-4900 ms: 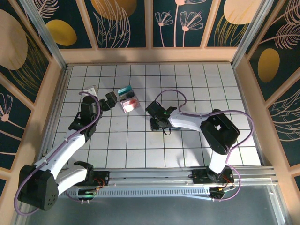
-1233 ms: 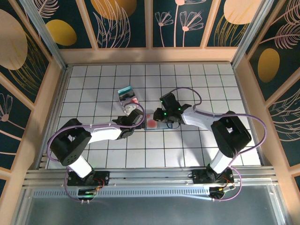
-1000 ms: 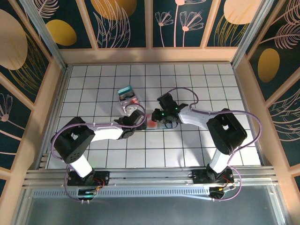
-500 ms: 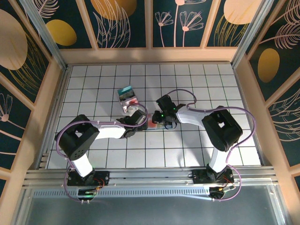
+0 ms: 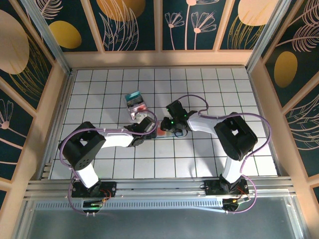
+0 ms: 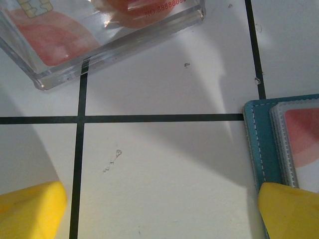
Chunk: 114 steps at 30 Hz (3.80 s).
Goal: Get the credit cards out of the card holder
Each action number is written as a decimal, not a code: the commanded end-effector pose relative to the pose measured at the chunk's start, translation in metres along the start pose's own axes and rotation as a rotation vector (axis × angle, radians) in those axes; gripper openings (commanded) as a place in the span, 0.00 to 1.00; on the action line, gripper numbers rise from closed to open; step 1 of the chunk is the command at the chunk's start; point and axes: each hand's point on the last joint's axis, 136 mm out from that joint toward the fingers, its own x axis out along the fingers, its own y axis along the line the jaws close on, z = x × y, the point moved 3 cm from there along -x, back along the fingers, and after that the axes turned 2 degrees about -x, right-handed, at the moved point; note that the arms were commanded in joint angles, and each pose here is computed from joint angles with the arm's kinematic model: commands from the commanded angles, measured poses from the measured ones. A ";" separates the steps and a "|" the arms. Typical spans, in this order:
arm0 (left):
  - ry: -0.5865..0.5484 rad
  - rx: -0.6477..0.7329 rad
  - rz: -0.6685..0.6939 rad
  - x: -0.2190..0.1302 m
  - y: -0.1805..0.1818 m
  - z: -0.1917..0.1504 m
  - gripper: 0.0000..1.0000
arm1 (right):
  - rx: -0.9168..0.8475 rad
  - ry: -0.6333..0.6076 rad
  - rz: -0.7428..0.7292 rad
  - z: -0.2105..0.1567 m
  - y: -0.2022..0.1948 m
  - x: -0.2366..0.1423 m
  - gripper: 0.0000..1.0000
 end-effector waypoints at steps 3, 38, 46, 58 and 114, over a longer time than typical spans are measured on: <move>0.053 0.047 0.040 0.005 0.006 -0.013 0.99 | 0.015 -0.029 0.109 0.006 0.013 -0.009 0.25; 0.065 0.074 0.048 0.005 0.001 -0.019 0.99 | 0.070 -0.004 0.299 -0.001 0.016 -0.009 0.30; 0.071 0.080 0.051 0.005 0.002 -0.022 0.99 | 0.100 -0.045 0.484 0.007 0.023 -0.032 0.27; 0.069 0.089 0.052 0.002 0.000 -0.020 0.99 | 0.127 -0.035 0.463 0.005 0.016 -0.022 0.25; 0.084 0.062 0.136 0.000 0.012 -0.023 0.99 | 0.213 -0.102 0.312 0.012 -0.038 -0.035 0.01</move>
